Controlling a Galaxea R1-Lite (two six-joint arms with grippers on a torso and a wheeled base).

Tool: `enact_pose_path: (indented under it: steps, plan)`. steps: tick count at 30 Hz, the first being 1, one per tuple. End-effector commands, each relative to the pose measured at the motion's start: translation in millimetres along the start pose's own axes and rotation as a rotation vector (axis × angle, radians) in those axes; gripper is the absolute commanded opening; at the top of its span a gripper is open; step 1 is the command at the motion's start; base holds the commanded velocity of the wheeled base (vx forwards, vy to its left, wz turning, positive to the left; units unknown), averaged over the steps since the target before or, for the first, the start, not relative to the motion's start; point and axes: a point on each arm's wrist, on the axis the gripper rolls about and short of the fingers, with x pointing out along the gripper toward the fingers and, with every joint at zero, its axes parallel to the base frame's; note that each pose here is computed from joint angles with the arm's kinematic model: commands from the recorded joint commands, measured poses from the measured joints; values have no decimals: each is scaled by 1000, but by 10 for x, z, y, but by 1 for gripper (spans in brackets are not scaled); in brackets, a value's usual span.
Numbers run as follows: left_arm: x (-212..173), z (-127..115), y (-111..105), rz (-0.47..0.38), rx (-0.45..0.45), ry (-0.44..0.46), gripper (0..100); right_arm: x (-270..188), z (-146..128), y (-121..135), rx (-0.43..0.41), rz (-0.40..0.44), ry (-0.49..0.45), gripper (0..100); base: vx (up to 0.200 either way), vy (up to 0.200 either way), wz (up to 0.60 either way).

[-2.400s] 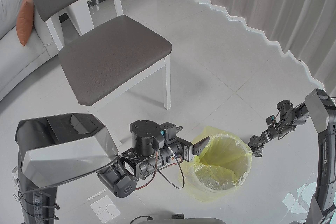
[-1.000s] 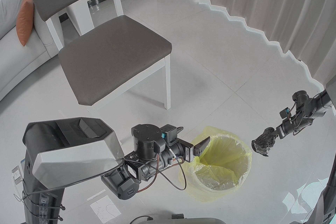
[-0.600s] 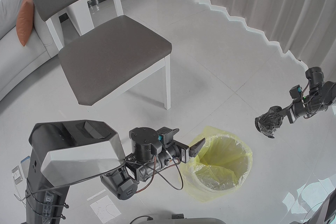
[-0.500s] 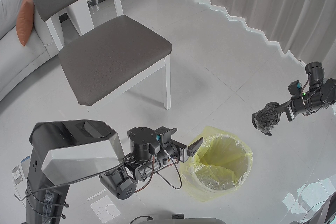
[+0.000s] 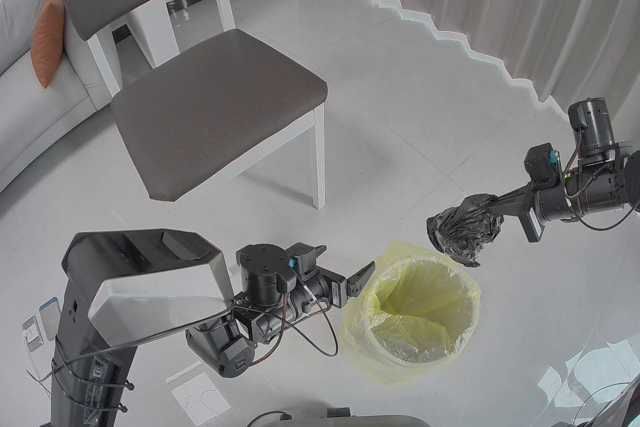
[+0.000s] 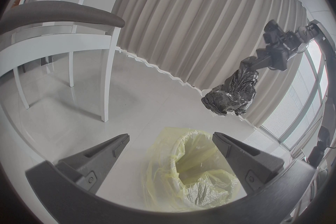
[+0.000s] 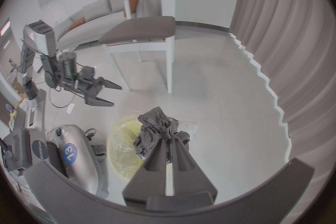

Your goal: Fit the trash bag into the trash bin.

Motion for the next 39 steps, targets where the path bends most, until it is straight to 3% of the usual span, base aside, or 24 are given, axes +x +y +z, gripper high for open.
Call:
enact_pose_path:
  steps: [1,12,24,39]
  plan:
    - [17,-49,28,6,-2,9,100,-16,11,213,-32,50,-6,0,0,0,0]
    - [21,21,63,21,-3,-20,100,239,-264,501,-28,151,119,0,0,0,0]
    - [-1,22,149,40,-3,-48,100,610,-506,618,-28,177,202,0,0,0,0]
    - [-6,40,158,40,-2,-66,100,1045,-681,547,18,184,244,0,0,0,0]
